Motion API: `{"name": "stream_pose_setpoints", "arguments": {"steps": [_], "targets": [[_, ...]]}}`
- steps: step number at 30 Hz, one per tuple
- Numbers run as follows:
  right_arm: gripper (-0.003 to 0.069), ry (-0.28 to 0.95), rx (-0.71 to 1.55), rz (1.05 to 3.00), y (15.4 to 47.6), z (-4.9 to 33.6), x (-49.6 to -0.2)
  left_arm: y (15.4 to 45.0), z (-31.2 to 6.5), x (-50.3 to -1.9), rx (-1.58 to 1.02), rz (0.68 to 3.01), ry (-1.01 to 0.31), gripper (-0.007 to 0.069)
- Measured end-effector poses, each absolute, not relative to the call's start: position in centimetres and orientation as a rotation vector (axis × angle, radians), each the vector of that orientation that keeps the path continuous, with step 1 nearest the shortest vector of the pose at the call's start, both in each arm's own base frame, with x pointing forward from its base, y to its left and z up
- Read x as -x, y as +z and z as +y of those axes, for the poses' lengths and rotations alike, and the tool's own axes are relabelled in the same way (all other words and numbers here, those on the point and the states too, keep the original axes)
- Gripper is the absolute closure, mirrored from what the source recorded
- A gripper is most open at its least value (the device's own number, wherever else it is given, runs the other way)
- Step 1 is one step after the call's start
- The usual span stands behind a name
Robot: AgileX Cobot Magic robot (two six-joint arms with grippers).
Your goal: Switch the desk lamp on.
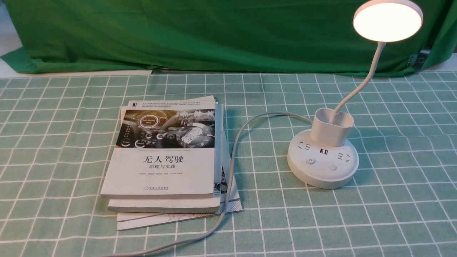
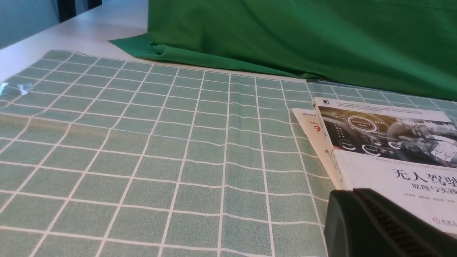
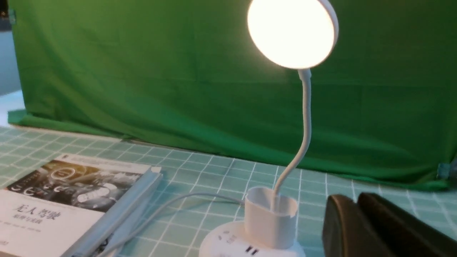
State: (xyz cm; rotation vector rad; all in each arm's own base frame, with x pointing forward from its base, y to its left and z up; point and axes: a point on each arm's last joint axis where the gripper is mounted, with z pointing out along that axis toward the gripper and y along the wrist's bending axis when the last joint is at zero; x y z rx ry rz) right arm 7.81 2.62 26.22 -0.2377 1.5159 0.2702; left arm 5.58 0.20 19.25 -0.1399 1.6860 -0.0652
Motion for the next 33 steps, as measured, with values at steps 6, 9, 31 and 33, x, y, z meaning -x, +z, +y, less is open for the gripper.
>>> {"name": "stream_pose_setpoints", "arguments": {"steps": [6,9,31,33], "targets": [[0.0543,0.273,0.079,1.495,22.2,1.4,-6.3,19.3,0.2,-5.6,0.14,1.686,-0.065,0.0604],[0.0533,0.231,0.01,1.479,21.5,0.9,-6.0,19.3,0.2,-5.6,0.14,1.686,-0.065,0.0604],[0.0465,0.132,-0.05,1.712,19.0,0.3,-5.6,19.3,0.2,-5.6,0.14,1.685,-0.065,0.0604],[0.0456,0.132,-0.05,1.712,19.0,0.3,-5.6,19.3,0.2,-5.6,0.14,1.685,-0.065,0.0604]]}}
